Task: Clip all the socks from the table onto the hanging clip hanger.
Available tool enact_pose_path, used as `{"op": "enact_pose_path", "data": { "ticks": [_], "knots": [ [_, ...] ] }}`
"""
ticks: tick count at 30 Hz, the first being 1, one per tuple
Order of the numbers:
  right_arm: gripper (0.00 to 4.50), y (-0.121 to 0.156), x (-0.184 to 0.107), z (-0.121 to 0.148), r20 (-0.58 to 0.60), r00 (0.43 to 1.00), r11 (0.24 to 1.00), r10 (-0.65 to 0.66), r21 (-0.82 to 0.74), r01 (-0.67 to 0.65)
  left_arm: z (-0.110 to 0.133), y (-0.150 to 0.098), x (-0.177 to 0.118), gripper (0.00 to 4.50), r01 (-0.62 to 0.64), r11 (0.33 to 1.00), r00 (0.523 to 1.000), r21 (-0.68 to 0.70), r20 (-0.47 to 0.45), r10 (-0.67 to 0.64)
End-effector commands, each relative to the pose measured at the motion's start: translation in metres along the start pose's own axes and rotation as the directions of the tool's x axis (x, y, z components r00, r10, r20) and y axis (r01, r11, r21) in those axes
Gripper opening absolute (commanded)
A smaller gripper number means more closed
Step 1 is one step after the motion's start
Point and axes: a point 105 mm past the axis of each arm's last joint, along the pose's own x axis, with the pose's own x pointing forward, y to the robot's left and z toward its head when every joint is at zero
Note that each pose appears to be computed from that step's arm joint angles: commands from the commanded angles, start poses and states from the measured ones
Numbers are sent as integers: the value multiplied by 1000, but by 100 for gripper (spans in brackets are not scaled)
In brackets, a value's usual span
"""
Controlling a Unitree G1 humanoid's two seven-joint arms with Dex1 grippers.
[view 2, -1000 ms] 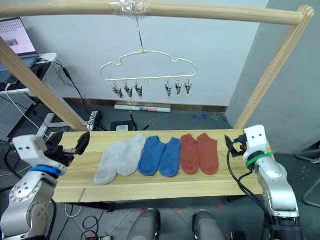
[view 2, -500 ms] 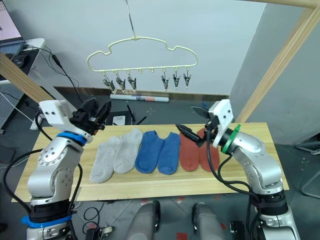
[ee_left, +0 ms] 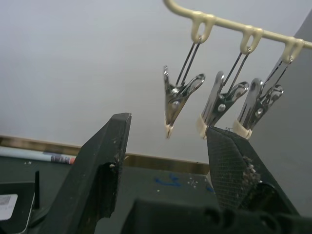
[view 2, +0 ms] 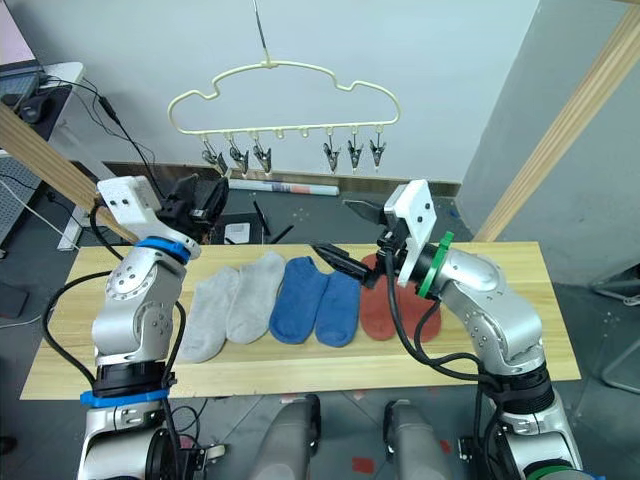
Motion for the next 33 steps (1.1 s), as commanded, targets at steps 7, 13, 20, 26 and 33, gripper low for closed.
{"op": "enact_pose_path", "data": {
  "ticks": [7,13,20,26,33],
  "knots": [
    [450,12,6,28,81,996,998,45,-40,-42,21,-4,19,272,16,999,996,47,92,-21],
    [450,14,6,29,83,996,999,35,-28,-33,26,1,23,272,-6,998,993,68,117,-2],
    [450,13,6,32,91,996,1000,26,-17,-25,30,3,25,272,-9,997,991,79,132,-1],
    [450,13,6,33,92,995,1000,25,-12,-24,32,1,28,272,-5,997,990,81,141,-6],
    [450,11,6,34,94,995,1000,21,-5,-20,31,4,30,272,-9,995,990,99,141,-5]
  ]
}}
